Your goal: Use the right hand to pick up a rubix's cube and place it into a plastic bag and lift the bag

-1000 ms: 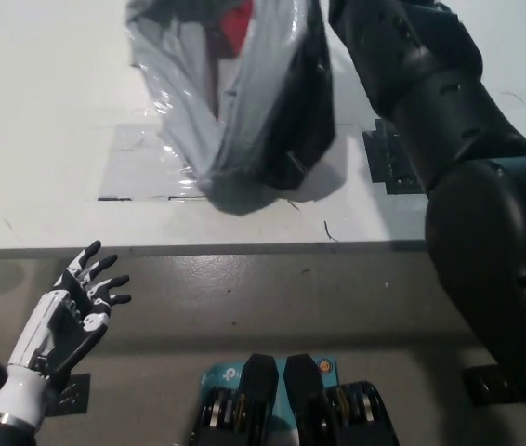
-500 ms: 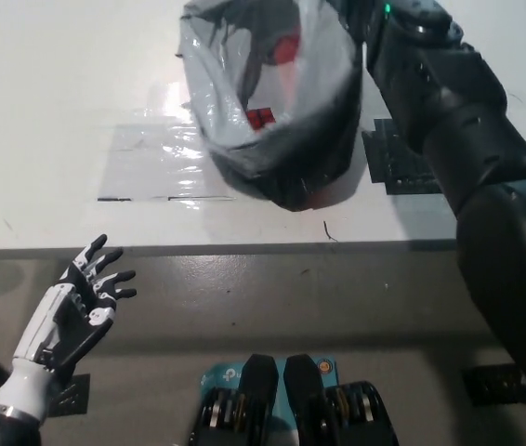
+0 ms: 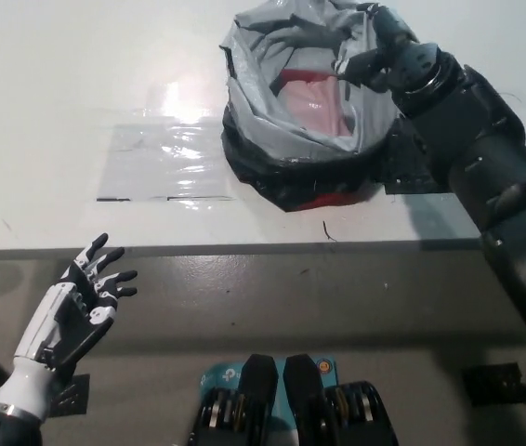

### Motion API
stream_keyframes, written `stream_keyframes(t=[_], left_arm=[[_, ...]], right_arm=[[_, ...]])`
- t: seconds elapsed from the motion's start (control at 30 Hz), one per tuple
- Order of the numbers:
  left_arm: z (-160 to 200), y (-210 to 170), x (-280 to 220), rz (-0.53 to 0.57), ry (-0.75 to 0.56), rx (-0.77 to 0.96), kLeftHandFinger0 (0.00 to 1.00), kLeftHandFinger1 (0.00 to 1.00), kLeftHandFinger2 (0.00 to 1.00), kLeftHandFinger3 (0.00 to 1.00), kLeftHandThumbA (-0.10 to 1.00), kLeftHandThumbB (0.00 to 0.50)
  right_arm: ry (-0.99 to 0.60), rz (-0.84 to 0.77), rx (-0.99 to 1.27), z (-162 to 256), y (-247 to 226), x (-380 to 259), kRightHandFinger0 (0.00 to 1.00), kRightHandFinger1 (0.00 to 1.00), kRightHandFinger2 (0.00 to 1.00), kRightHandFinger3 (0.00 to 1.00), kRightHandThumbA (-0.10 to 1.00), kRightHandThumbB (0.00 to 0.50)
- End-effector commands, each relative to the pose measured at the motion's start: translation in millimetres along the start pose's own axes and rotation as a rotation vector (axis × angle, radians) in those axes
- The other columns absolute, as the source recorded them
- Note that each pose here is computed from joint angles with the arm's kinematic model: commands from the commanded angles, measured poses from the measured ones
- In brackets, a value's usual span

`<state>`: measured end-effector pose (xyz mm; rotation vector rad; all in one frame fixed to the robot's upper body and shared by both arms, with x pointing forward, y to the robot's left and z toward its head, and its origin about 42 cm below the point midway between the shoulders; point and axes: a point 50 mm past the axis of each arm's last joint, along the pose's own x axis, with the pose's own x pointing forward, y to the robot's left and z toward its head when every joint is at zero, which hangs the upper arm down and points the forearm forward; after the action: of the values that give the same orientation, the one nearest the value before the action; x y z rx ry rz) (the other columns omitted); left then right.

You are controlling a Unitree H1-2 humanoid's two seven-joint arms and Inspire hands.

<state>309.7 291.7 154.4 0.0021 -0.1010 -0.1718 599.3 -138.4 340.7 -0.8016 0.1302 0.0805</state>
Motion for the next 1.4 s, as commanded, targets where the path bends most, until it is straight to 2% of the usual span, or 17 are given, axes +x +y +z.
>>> stream_keyframes(t=[0.0, 0.13, 0.43, 0.67, 0.73, 0.77, 0.8, 0.83, 0.87, 0.9, 0.93, 1.03, 1.07, 1.1, 1.17, 1.2, 1.37], left_arm=[[11, 4, 3, -0.016, -0.052, 0.051, 0.8, 0.81, 0.94, 1.0, 0.24, 0.125], [10, 4, 1, -0.011, -0.047, 0.047, 0.81, 0.81, 0.93, 1.0, 0.26, 0.142], [10, 5, -1, -0.013, -0.038, 0.049, 0.8, 0.81, 0.93, 1.0, 0.24, 0.13], [11, 5, -1, -0.012, -0.031, 0.038, 0.81, 0.84, 0.96, 1.0, 0.27, 0.114], [11, 4, 0, -0.01, -0.031, 0.034, 0.82, 0.88, 1.0, 1.0, 0.4, 0.113], [12, 3, 2, -0.012, -0.038, 0.038, 0.84, 0.91, 1.0, 1.0, 0.51, 0.117], [12, 3, 2, -0.011, -0.044, 0.048, 0.87, 0.96, 1.0, 1.0, 0.64, 0.149], [13, 3, 3, -0.01, -0.048, 0.055, 0.88, 0.98, 1.0, 1.0, 0.71, 0.148], [15, 3, 4, -0.012, -0.053, 0.063, 0.95, 1.0, 1.0, 1.0, 0.8, 0.177], [16, 4, 6, -0.013, -0.059, 0.066, 1.0, 1.0, 1.0, 1.0, 0.87, 0.193], [19, 6, 9, -0.017, -0.07, 0.054, 1.0, 1.0, 1.0, 1.0, 1.0, 0.184], [28, 11, 18, -0.047, -0.097, 0.067, 1.0, 1.0, 1.0, 1.0, 1.0, 0.225], [30, 12, 21, -0.057, -0.104, 0.073, 1.0, 1.0, 1.0, 1.0, 1.0, 0.221], [33, 13, 24, -0.072, -0.109, 0.088, 1.0, 1.0, 1.0, 1.0, 1.0, 0.249], [36, 14, 27, -0.092, -0.119, 0.105, 1.0, 1.0, 1.0, 1.0, 1.0, 0.309], [39, 12, 32, -0.125, -0.138, 0.115, 1.0, 1.0, 1.0, 1.0, 1.0, 0.33], [43, 11, 38, -0.168, -0.177, 0.149, 1.0, 1.0, 1.0, 1.0, 1.0, 0.349]], right_arm=[[-0.067, -0.099, -0.417, 55, -73, -5, 1.0, 1.0, 1.0, 1.0, 0.71, 0.5], [-0.089, -0.113, -0.444, 70, -87, -8, 1.0, 1.0, 1.0, 1.0, 0.72, 0.488], [-0.135, -0.124, -0.451, 113, -131, -23, 1.0, 1.0, 1.0, 1.0, 0.73, 0.497], [-0.191, -0.175, -0.483, 138, -160, -44, 1.0, 1.0, 1.0, 1.0, 0.86, 0.5], [-0.209, -0.173, -0.472, 141, -167, -51, 1.0, 1.0, 1.0, 1.0, 0.89, 0.5], [-0.227, -0.173, -0.459, 142, -173, -57, 1.0, 1.0, 1.0, 1.0, 0.9, 0.5], [-0.255, -0.185, -0.452, 142, -178, -62, 1.0, 1.0, 1.0, 1.0, 0.93, 0.5], [-0.275, -0.195, -0.448, 143, -181, -65, 1.0, 1.0, 1.0, 1.0, 0.93, 0.5], [-0.31, -0.216, -0.436, 144, -186, -72, 1.0, 1.0, 1.0, 1.0, 0.95, 0.5], [-0.347, -0.24, -0.418, 145, -192, -80, 1.0, 1.0, 1.0, 1.0, 0.96, 0.5], [-0.483, -0.319, -0.356, 146, -204, -107, 1.0, 1.0, 1.0, 1.0, 0.97, 0.476], [-0.647, -0.424, -0.27, 145, -219, -148, 1.0, 1.0, 1.0, 1.0, 0.99, 0.449], [-0.675, -0.449, -0.256, 144, -222, -158, 1.0, 1.0, 1.0, 1.0, 1.0, 0.448], [-0.719, -0.494, -0.234, 140, -225, -178, 1.0, 1.0, 1.0, 1.0, 1.0, 0.427], [-0.82, -0.592, -0.191, 126, -227, -217, 1.0, 1.0, 1.0, 1.0, 1.0, 0.424], [-0.934, -0.727, -0.144, 100, -223, -262, 1.0, 1.0, 1.0, 1.0, 1.0, 0.415], [-1.073, -0.862, -0.031, 47, -200, -329, 1.0, 1.0, 1.0, 1.0, 1.0, 0.418]])
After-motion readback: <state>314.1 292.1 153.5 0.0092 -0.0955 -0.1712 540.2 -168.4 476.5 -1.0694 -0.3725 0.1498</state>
